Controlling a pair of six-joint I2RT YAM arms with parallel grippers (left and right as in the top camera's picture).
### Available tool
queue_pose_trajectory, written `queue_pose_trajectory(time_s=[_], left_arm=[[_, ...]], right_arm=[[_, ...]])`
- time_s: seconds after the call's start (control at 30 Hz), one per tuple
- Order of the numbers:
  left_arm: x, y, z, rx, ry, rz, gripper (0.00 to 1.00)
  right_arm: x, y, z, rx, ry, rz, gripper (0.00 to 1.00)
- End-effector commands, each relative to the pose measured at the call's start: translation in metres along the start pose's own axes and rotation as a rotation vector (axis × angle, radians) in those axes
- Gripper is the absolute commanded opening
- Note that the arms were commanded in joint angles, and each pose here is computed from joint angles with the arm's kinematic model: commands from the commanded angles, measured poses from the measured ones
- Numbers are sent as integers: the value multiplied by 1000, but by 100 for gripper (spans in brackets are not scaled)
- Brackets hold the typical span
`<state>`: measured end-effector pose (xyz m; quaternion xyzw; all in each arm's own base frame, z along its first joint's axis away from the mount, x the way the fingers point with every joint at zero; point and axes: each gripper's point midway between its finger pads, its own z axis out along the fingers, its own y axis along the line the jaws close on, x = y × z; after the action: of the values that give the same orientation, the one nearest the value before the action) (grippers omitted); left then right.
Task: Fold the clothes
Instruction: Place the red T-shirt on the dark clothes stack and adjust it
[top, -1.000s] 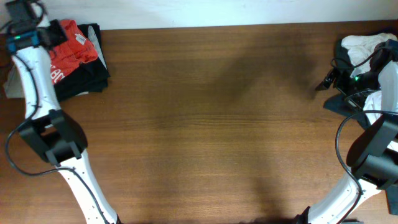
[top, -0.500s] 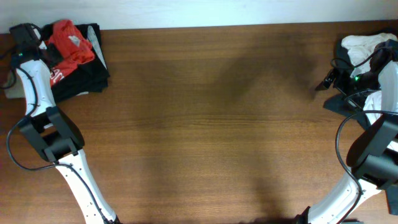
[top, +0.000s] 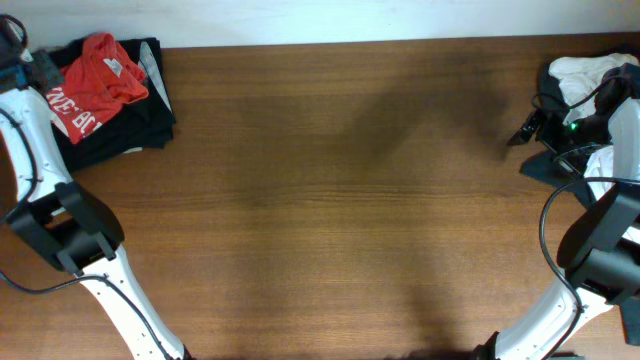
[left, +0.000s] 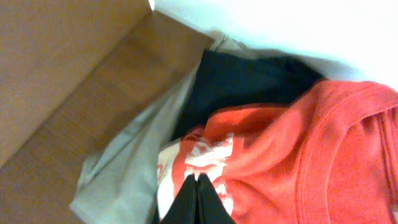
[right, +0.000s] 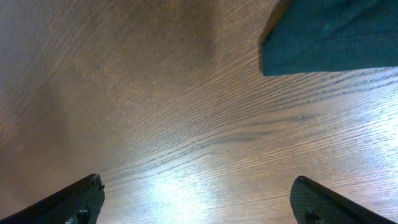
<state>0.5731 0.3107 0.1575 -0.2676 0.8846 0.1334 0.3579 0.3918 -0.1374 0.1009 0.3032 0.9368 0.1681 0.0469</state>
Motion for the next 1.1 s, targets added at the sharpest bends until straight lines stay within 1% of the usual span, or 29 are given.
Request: queue_pose_trajectory(time_s=[0.0,0.07,0.13,0.17,0.23,0.3,0.33,0.37,0.4,0.5,0.53,0.57,0.6,0.63,0.73,0.9,0.97,1.03,1.07], left_arm=[[43,2,6,10,162,26,1],[79,-5,20,45,281,26,1],[114,-5,33,32,389,1,1],[126,-5,36,27,427,-16,1],[133,-17,35,94,457,-27,1],[127,-29,27,167,454,-44,1],[124,-29,25,168,443,-45,1],[111,-29,18,171,410,-45,1],[97,-28,12,174,374,-47,1],[41,-25,-11,187,204,-57,1],[15,-26,-18,196,113,-59,1],[-2,-26,-19,196,49,-60,1],[-8,-22,-18,175,21,-68,1],[-9,-13,-13,118,10,-86,1],[2,0,5,40,28,-85,1],[55,-2,71,25,122,-79,1],[68,16,90,-50,130,-81,1],[64,26,91,-66,112,-93,2],[58,32,88,-67,99,-103,3]], right_arm=[[-5,1,-4,-7,-15,-6,99],[-5,1,-4,-7,-15,-6,99],[-5,1,-4,-7,-15,-6,98],[-5,1,-4,-7,-15,-6,99],[-5,1,-4,-7,-15,-6,99],[-5,1,-4,-7,-15,-6,99],[-5,1,-4,-7,-15,-6,99],[-5,1,-4,-7,-15,-6,99],[-5,1,-4,-7,-15,-6,99],[-5,1,-4,-7,-15,-6,99],[-5,1,-4,-7,-15,-6,99],[-5,1,-4,-7,-15,-6,99],[-5,1,-4,-7,-15,-6,99],[-5,1,-4,-7,-15,-6,99],[-5,1,-4,-7,-15,-6,99],[-5,1,-4,-7,-15,-6,99],[-5,1,-4,-7,-15,-6,99],[-5,1,-4,-7,-15,-6,99],[-5,1,-4,-7,-15,-6,99]])
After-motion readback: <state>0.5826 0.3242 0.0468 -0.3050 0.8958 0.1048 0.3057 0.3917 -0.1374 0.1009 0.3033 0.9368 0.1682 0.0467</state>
